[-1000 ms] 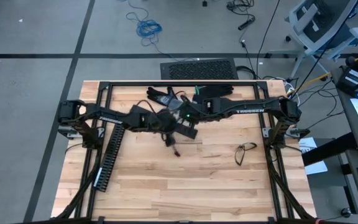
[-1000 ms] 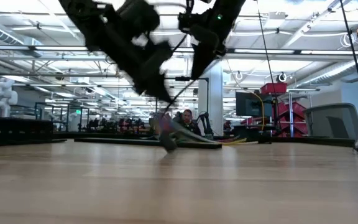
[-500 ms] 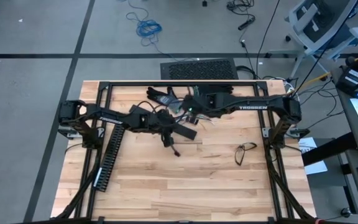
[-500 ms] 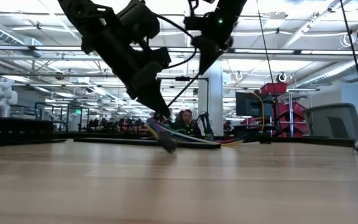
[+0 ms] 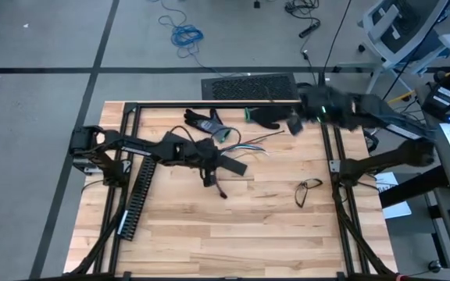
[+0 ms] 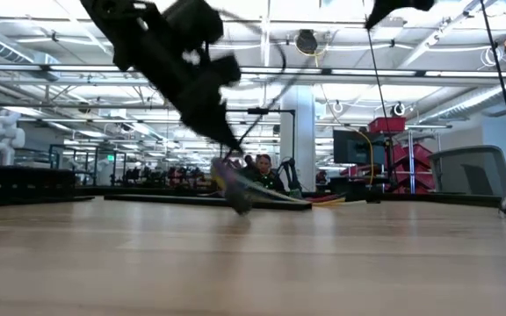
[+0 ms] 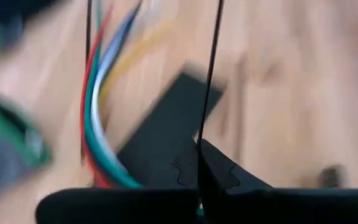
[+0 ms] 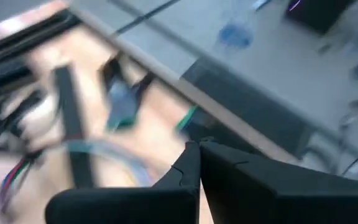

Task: Ziptie cables
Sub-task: Wrap the cables using a black zip tie

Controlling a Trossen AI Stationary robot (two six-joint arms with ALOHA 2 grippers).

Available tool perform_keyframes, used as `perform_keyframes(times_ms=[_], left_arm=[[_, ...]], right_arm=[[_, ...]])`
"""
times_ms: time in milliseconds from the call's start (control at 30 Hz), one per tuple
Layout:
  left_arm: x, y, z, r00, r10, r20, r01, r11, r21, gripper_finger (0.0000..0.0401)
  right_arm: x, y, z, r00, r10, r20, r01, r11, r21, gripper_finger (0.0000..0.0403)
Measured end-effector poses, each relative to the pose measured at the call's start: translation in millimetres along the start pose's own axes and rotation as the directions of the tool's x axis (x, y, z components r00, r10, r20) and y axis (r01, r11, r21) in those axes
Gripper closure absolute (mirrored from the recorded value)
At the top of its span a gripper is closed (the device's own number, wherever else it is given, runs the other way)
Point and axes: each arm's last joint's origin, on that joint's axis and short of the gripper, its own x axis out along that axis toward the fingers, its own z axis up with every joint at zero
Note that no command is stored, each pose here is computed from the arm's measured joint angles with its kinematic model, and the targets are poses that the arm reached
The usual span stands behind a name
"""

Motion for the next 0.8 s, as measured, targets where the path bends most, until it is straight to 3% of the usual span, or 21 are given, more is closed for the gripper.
perform_keyframes(times_ms=[133, 233, 367, 433, 500, 600, 800], left_arm=[[-21.4, 6.0, 17.0, 0.993, -0.002, 0.119, 0.000, 1.000, 0.011, 0.0401], [-42.4, 11.8, 27.9, 0.980, -0.008, 0.197, 0.008, 1.000, 0.003, 0.0401], [-67.9, 13.3, 37.8, 0.958, -0.068, 0.279, 0.068, 0.998, 0.009, 0.0401], [-75.1, 12.8, 40.1, 0.949, -0.102, 0.299, 0.106, 0.994, 0.001, 0.0401], [-78.3, 12.2, 40.2, 0.946, -0.125, 0.300, 0.129, 0.992, 0.006, 0.0401], [-78.4, 12.2, 38.4, 0.951, -0.127, 0.281, 0.141, 0.990, -0.030, 0.0401], [-80.4, 12.7, 40.8, 0.944, -0.124, 0.306, 0.152, 0.986, -0.071, 0.0401]], right_arm=[[7.6, 20.3, -52.4, 0.989, 0.107, -0.101, -0.101, 0.993, 0.059, 0.0403], [30.7, 48.4, -94.8, 0.970, 0.234, -0.074, -0.224, 0.968, 0.116, 0.0403], [68.9, 90.0, -130.9, 0.863, 0.464, 0.199, -0.501, 0.838, 0.218, 0.0403], [86.2, 101.2, -138.8, 0.790, 0.487, 0.371, -0.589, 0.771, 0.241, 0.0403], [96.7, 106.5, -137.3, 0.725, 0.429, 0.539, -0.626, 0.737, 0.256, 0.0400], [111.4, 115.9, -135.1, 0.676, 0.385, 0.628, -0.617, 0.761, 0.198, 0.0382], [140.7, 149.0, -130.3, 0.686, 0.408, 0.602, -0.612, 0.772, 0.174, 0.0305]])
